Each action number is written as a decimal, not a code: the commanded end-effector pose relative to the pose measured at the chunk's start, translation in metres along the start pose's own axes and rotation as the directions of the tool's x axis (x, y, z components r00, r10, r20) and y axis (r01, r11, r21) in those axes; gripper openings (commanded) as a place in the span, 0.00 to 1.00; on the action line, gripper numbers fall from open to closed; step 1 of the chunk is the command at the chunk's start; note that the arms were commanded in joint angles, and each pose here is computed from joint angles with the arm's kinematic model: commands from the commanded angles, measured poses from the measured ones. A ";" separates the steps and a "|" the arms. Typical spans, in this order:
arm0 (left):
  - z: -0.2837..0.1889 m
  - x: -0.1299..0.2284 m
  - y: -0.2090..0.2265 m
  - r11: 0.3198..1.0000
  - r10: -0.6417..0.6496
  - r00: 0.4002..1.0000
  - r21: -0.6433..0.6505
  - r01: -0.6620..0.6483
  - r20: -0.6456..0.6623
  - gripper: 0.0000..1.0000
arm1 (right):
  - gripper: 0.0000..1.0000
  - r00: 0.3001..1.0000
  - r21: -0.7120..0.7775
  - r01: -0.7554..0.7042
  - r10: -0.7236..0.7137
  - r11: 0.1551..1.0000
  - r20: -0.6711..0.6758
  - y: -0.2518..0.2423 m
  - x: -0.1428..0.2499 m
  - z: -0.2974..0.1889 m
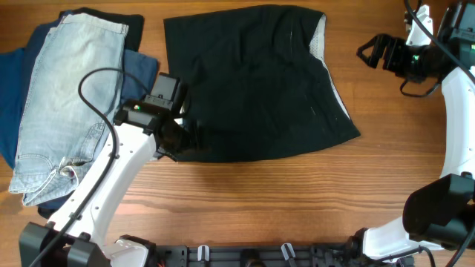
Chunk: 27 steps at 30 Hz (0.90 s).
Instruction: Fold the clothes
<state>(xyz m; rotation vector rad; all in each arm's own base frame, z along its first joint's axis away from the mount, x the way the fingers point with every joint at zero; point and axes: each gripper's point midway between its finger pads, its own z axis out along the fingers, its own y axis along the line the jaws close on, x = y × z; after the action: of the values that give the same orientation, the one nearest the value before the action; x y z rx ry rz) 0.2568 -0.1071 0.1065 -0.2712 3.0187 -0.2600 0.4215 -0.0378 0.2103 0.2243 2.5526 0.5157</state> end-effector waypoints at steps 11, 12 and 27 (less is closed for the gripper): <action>0.051 0.064 0.024 0.971 -0.238 0.950 -0.054 0.232 -0.200 1.00 | 1.00 0.912 0.288 -0.223 0.303 0.931 -0.275 -0.048 0.097 0.010; 0.058 0.058 0.023 0.968 -0.252 0.953 -0.036 0.250 -0.167 1.00 | 0.99 0.908 0.293 -0.237 0.318 0.926 -0.271 -0.050 0.102 0.014; 0.076 -0.005 0.056 0.912 -0.365 0.902 -0.104 0.396 0.231 0.83 | 0.90 0.923 0.253 -0.232 0.295 0.939 -0.247 -0.031 0.158 0.002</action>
<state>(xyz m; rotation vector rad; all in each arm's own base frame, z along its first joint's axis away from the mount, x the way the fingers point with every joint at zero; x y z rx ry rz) 0.2575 -0.0831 0.0252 -0.8241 2.8201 -0.1723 0.2953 -0.0356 0.1179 0.6478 2.8901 0.3694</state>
